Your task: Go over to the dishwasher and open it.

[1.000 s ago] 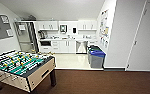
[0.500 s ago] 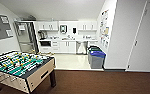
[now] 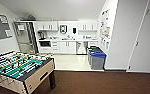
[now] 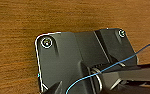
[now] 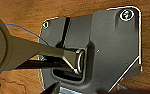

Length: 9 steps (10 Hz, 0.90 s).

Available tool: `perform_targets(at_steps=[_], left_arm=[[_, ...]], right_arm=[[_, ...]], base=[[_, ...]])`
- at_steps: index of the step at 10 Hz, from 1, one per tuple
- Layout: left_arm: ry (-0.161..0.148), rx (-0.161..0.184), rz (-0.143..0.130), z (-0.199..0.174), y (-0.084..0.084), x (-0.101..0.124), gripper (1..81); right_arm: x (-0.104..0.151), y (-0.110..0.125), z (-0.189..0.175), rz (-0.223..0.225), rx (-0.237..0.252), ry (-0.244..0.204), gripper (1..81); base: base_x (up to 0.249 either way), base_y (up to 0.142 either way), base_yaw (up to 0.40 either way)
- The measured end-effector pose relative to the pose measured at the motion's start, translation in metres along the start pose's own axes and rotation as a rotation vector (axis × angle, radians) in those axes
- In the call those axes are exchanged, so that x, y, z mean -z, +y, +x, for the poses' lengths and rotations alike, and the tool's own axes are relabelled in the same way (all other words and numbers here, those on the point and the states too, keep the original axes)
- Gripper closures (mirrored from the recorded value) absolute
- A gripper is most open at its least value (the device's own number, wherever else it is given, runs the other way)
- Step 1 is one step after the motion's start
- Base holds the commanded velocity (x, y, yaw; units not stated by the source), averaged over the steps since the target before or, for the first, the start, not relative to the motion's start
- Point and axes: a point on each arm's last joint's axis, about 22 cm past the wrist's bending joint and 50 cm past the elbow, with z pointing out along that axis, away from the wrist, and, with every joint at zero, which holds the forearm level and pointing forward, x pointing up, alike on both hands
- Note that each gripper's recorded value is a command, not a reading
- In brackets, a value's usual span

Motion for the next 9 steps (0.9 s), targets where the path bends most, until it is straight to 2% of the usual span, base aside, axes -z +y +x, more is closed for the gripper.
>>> perform_targets(at_steps=[3,9], left_arm=[[-0.001,0.000,0.000,-0.0004,0.0004,-0.0001,1.0],[-0.001,0.004,-0.001,-0.0009,0.0006,-0.0001,1.0]], right_arm=[[-0.0004,0.0066,-0.0001,-0.016,0.002,0.000,1.0],[-0.0055,-0.0007,0.0025,-0.007,0.003,0.005,1.0]], base=[[0.089,0.000,0.000],[0.110,0.000,0.000]])
